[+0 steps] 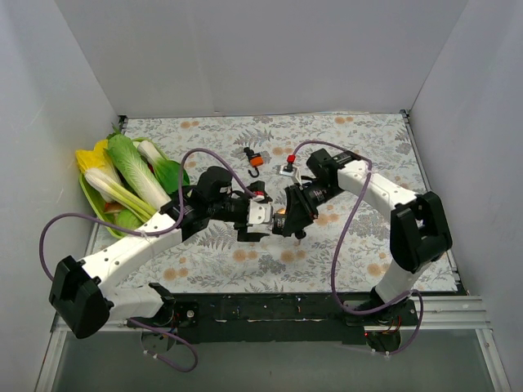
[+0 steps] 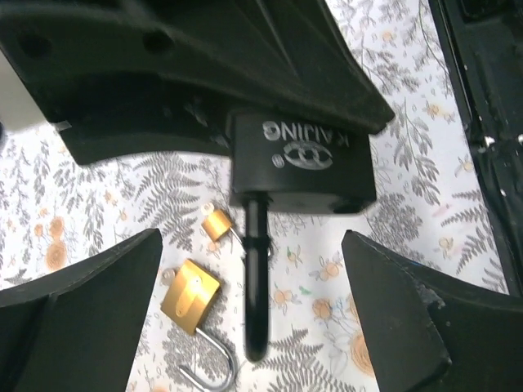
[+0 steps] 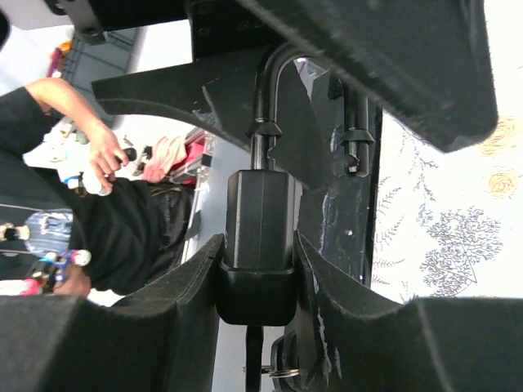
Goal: Lock with the key
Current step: Lock the lock.
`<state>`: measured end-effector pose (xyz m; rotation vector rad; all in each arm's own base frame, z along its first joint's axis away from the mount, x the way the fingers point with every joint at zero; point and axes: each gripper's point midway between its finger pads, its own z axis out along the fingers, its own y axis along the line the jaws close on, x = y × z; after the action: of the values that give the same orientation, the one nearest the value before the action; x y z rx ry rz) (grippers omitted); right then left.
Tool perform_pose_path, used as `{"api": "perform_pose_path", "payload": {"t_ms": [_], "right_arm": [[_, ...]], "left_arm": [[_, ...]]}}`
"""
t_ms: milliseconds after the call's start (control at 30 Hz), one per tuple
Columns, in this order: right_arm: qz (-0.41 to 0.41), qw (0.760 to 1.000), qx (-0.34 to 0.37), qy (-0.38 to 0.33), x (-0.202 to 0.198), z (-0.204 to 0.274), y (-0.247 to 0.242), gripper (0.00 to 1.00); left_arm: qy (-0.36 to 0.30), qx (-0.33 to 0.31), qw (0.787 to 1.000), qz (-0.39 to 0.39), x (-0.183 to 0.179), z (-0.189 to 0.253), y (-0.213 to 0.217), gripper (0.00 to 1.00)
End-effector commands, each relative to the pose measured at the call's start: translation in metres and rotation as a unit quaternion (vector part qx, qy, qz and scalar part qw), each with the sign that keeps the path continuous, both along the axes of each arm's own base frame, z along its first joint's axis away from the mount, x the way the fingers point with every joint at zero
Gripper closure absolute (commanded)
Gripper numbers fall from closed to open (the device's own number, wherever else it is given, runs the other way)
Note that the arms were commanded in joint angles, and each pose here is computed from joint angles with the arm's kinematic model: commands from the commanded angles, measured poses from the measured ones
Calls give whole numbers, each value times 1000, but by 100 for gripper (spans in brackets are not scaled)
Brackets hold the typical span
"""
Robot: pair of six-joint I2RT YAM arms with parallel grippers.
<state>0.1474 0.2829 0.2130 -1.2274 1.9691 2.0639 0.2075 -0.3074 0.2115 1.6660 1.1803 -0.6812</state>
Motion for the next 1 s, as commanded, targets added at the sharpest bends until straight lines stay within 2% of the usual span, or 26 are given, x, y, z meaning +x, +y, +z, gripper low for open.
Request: {"api": "perform_pose_path", "payload": {"t_ms": [0, 100, 233, 367, 433, 600, 833, 867, 900, 967], "right_arm": [[-16, 998, 32, -57, -2, 34, 0, 99], [-43, 990, 17, -133, 4, 37, -2, 99], [-72, 973, -8, -219, 16, 34, -7, 99], [-75, 963, -4, -259, 16, 36, -6, 99], [-66, 962, -1, -264, 12, 38, -6, 99], [-53, 959, 16, -278, 6, 45, -5, 99], [-65, 942, 30, -327, 12, 57, -5, 99], [-71, 937, 35, -340, 11, 60, -6, 99], [-85, 930, 34, -357, 18, 61, -5, 99], [-99, 918, 35, -381, 20, 62, -7, 99]], "left_arm": [[-12, 24, 1000, 2, -9, 10, 20, 6], [18, 25, 999, 18, -12, 11, 32, 9], [51, -14, 997, 58, 1, 29, 45, 18], [62, -49, 996, 28, -6, 49, 34, 23], [67, -76, 994, 37, -1, 64, 28, 26], [73, -94, 992, 44, 8, 74, 17, 34], [103, -78, 992, 7, -15, 65, 9, 67], [114, -77, 991, 5, -17, 64, 9, 78], [121, -77, 990, 5, -18, 67, 9, 85], [150, -70, 986, 5, -21, 66, 8, 93]]}}
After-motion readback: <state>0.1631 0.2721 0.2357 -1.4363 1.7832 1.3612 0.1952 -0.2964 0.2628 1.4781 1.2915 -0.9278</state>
